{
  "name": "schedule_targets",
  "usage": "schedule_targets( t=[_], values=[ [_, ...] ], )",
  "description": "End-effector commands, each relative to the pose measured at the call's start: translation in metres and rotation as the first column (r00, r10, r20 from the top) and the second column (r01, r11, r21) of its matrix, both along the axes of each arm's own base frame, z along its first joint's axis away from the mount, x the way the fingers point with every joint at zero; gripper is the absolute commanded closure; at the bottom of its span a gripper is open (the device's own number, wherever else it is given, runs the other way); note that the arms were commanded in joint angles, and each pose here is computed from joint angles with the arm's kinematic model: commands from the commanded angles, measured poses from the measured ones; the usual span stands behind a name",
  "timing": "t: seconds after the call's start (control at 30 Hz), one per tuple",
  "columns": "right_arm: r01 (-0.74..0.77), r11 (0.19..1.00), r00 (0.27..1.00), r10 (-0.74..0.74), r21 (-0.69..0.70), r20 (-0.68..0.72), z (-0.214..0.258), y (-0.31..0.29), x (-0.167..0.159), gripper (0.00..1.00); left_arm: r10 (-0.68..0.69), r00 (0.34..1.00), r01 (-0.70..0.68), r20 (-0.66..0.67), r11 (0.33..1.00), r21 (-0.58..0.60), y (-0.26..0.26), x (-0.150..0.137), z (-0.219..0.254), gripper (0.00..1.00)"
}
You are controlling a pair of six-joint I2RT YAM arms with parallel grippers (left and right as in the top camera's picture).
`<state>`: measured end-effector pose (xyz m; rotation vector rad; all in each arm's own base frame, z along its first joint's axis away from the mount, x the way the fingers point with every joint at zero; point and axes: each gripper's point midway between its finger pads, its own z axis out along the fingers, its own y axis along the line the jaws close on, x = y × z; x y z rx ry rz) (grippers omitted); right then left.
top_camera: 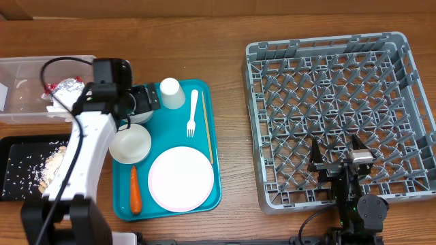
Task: Sort waste into correct bins and load items into the dishwasher rack
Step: 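Lower the left gripper and grasp the white bowl's rim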
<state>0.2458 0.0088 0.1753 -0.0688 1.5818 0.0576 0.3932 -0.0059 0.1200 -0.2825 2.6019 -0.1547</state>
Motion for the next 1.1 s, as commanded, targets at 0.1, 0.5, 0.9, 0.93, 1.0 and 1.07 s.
schedule_targets(
  t=[0.1, 0.5, 0.9, 0.93, 1.0, 1.07],
  values=[
    [0.0, 1.0, 1.0, 0.0, -0.001, 0.003, -0.002, 0.0, 0.0, 0.0, -0.221, 0.975, 0.218, 0.021, 0.97, 0.109, -0.015, 0.009, 0.0, 0.0],
    [0.0, 1.0, 1.0, 0.0, -0.001, 0.003, -0.002, 0.0, 0.0, 0.0, -0.319, 0.937, 0.336, -0.143, 0.934, 0.117, -0.016, -0.003, -0.05, 0.0],
    [0.0, 1.0, 1.0, 0.0, -0.001, 0.003, -0.002, 0.0, 0.0, 0.0, -0.375, 0.903, 0.403, -0.209, 0.907, 0.117, -0.017, -0.003, -0.082, 0.15],
    [0.0, 1.0, 1.0, 0.0, -0.001, 0.003, -0.002, 0.0, 0.0, 0.0, -0.379, 0.899, 0.409, -0.219, 0.905, 0.115, -0.017, -0.004, -0.086, 0.16],
    [0.0, 1.0, 1.0, 0.0, -0.001, 0.003, -0.002, 0.0, 0.0, 0.0, -0.378, 0.895, 0.411, -0.236, 0.905, 0.109, -0.017, -0.005, -0.093, 0.15],
    [0.0, 1.0, 1.0, 0.0, -0.001, 0.003, -0.002, 0.0, 0.0, 0.0, -0.372, 0.897, 0.407, -0.239, 0.905, 0.12, -0.015, -0.003, -0.096, 0.15]
  ],
)
